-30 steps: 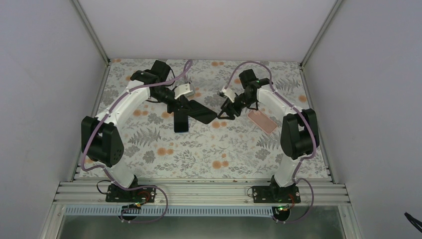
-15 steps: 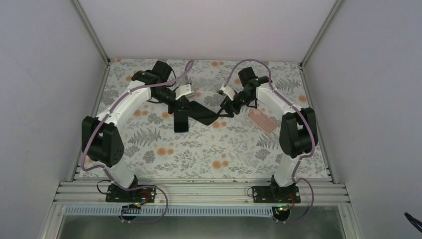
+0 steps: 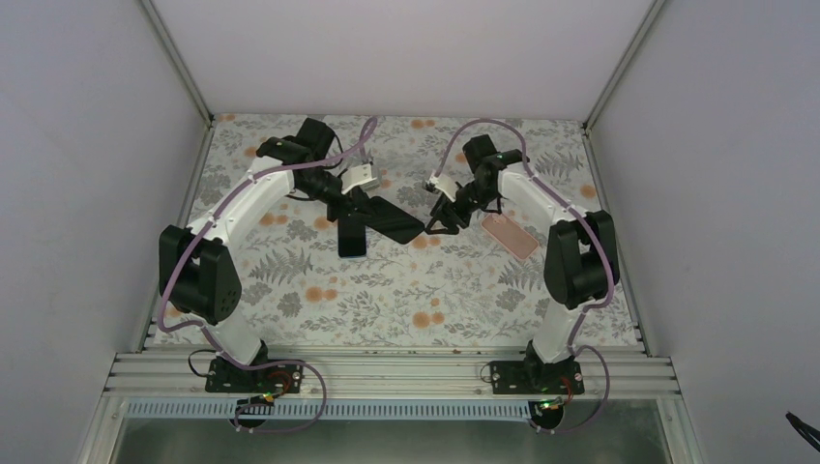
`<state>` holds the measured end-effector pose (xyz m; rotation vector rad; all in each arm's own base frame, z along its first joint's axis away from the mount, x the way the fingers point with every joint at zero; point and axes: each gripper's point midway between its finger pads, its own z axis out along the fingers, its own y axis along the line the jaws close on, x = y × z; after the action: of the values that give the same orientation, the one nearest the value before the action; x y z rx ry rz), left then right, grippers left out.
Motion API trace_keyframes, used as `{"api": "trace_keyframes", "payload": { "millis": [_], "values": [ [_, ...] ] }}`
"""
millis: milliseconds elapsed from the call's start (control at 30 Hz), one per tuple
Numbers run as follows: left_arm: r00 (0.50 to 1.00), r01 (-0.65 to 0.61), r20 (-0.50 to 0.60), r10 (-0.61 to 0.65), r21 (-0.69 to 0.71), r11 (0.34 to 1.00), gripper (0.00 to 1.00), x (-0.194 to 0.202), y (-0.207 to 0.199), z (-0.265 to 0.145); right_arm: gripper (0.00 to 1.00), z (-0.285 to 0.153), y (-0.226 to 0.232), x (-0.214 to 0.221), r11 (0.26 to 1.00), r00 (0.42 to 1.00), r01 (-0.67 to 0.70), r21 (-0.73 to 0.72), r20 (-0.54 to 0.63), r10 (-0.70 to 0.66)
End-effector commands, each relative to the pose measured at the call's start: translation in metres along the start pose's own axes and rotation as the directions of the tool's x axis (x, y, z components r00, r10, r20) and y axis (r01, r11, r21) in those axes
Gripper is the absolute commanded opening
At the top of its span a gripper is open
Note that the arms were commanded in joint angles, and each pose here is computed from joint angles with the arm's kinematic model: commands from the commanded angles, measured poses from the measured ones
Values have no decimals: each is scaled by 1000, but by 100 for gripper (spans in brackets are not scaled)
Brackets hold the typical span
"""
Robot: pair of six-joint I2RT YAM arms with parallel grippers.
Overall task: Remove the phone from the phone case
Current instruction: Remove the phone case from the phone.
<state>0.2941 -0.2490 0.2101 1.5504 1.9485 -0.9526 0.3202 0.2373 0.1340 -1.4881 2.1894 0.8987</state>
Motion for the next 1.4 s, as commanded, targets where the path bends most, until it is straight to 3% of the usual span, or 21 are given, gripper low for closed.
{"api": "trace_keyframes", "payload": {
  "millis": [0,1067,1367],
  "values": [
    [995,-62,75,62,-1,998,2,-22,-1,-8,64,-8,18,-3,999,999,50,-16,3,-50],
    [995,-66,77,62,58,996,2,-21,-18,-7,60,8,-14,-18,999,999,42,18,-27,-41],
    [995,-79,65,78,8,997,2,-20,-12,-10,60,4,9,-3,997,996,63,-52,-64,-66]
  ]
}}
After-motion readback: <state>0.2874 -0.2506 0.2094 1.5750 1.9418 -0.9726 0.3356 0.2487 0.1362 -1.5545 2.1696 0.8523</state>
